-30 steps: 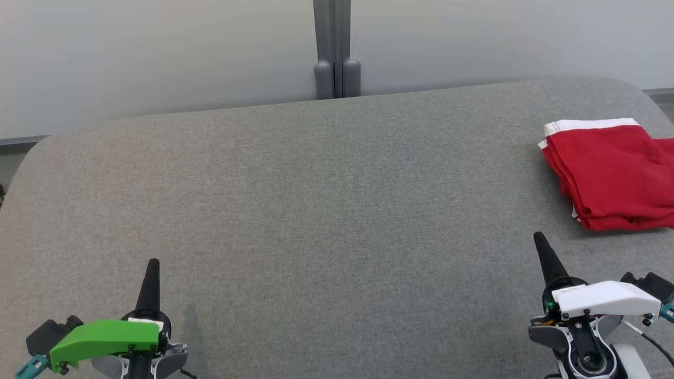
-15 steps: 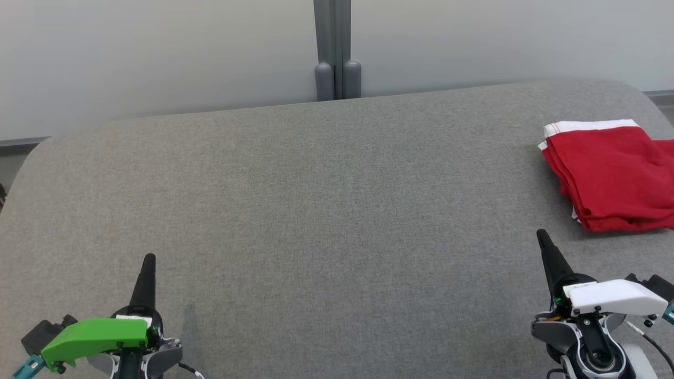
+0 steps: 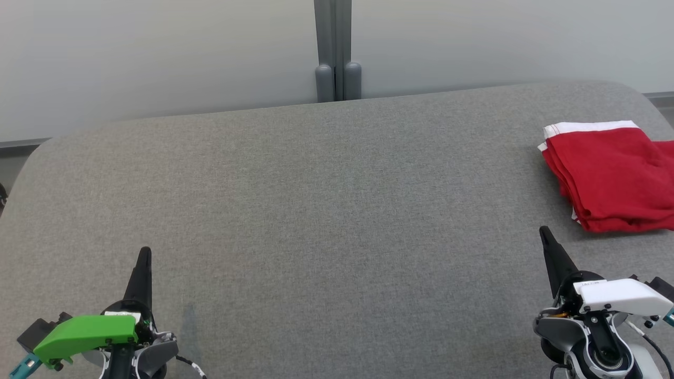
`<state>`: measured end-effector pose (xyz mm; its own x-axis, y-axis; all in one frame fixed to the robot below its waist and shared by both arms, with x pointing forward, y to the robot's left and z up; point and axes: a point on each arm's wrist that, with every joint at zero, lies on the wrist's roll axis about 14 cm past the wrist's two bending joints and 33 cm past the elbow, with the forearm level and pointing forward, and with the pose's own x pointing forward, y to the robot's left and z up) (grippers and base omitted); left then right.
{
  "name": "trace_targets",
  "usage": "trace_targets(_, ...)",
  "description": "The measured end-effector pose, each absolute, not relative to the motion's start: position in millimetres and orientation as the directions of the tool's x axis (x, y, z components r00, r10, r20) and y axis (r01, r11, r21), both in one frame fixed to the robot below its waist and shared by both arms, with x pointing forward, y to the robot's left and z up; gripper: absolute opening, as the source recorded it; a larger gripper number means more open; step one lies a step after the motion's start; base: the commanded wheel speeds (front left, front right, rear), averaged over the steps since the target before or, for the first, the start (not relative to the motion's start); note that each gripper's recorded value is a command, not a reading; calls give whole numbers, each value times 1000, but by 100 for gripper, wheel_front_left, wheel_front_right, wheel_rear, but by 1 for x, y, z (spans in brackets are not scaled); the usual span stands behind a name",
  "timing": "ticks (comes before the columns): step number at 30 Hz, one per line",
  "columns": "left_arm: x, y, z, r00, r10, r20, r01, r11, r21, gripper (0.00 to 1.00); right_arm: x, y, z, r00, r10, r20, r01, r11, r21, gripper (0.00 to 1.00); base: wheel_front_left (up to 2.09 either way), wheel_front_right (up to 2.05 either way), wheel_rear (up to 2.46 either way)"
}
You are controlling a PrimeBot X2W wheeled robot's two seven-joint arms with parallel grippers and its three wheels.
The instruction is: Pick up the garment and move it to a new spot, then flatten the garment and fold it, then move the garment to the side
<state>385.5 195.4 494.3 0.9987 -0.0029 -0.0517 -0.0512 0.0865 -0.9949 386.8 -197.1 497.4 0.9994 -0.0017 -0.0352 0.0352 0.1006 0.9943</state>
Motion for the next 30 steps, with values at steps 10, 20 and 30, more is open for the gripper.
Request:
trace_targets(10,386,198,499,1000,-3,-30,-30,27,-999,0,388,-199,502,1000,-2,-19,19,32,999,0,0,0,0)
trace_targets(20,388,199,504,1000,-1,-12,-12,-6,-1000,0,388,-200,504,1000,-1,-10,10,-4,1000,0,0,0,0)
trace_targets(30,387,199,504,1000,0,-12,-12,-6,-1000,0,388,-200,504,1000,-1,-9,9,-4,1000,0,0,0,0)
